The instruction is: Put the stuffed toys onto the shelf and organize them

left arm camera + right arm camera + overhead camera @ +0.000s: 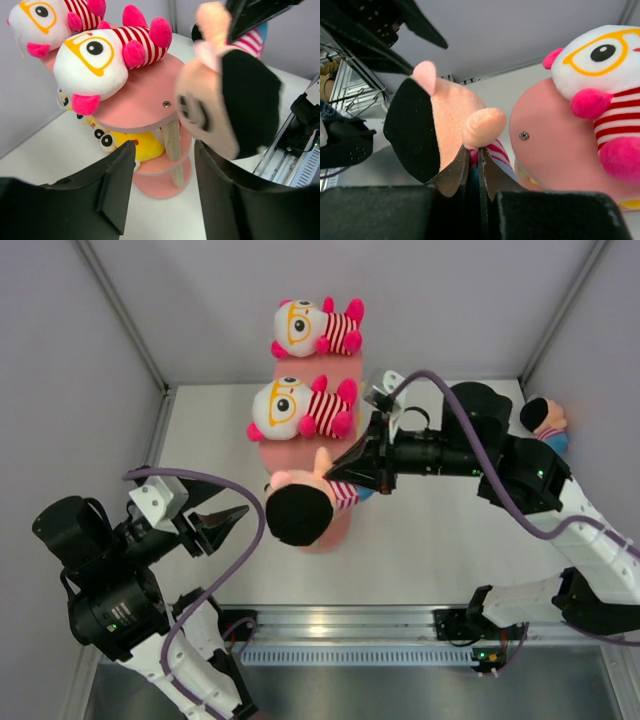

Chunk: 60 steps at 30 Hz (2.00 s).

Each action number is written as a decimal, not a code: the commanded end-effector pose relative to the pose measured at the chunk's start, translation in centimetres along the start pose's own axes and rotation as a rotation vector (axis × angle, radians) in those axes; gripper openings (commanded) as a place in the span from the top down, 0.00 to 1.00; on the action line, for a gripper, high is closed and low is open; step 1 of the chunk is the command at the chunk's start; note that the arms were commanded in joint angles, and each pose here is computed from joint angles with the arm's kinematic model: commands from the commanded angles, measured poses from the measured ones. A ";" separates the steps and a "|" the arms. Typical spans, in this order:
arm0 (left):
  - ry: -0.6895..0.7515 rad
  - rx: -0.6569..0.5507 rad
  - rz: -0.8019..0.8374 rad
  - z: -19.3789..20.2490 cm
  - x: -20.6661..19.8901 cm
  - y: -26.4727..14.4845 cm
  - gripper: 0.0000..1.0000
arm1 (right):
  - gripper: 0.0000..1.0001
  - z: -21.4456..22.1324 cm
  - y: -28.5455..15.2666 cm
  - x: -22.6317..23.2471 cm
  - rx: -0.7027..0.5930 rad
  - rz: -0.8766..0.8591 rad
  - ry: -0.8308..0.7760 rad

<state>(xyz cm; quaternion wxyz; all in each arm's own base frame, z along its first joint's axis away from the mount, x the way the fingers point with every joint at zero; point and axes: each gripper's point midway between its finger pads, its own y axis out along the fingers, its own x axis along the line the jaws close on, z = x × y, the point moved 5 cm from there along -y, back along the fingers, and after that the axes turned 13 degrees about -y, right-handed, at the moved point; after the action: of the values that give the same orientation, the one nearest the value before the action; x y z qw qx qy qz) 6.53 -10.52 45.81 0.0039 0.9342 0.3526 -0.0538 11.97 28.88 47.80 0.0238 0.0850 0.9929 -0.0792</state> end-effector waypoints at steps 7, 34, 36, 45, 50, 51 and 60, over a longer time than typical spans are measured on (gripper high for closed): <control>-0.033 -0.023 0.096 0.4 0.1 0.3 0.32 | 1.00 3.6 -8.3 2.4 -0.076 0.085 -0.128; -0.499 0.224 -0.236 10.8 13.6 -0.2 0.27 | 1.00 25.7 -7.6 -7.8 0.037 0.928 -0.493; -0.468 0.234 -0.244 11.0 13.6 -0.3 0.27 | 1.00 26.0 -6.8 -7.9 0.017 0.895 -0.530; -0.412 0.215 -0.220 10.9 12.7 -0.2 0.25 | 1.00 27.7 -2.3 -8.7 -0.097 0.842 -0.683; -0.407 0.219 -0.225 10.9 12.9 -0.3 0.25 | 1.00 29.1 0.6 -8.2 -0.198 0.755 -0.718; -0.405 0.220 -0.225 10.9 12.8 -0.3 0.25 | 1.00 29.2 1.0 -7.9 -0.212 0.727 -0.728; -0.398 0.214 -0.216 10.6 12.9 -0.2 0.24 | 0.86 33.3 3.7 -5.6 -0.117 0.467 -0.726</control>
<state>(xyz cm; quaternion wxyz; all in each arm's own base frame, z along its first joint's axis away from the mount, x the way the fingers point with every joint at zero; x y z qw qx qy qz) 14.87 -2.12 33.48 -0.0352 0.8453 0.4485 -0.2883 20.38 24.88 11.33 0.3718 0.2934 0.8695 -0.1400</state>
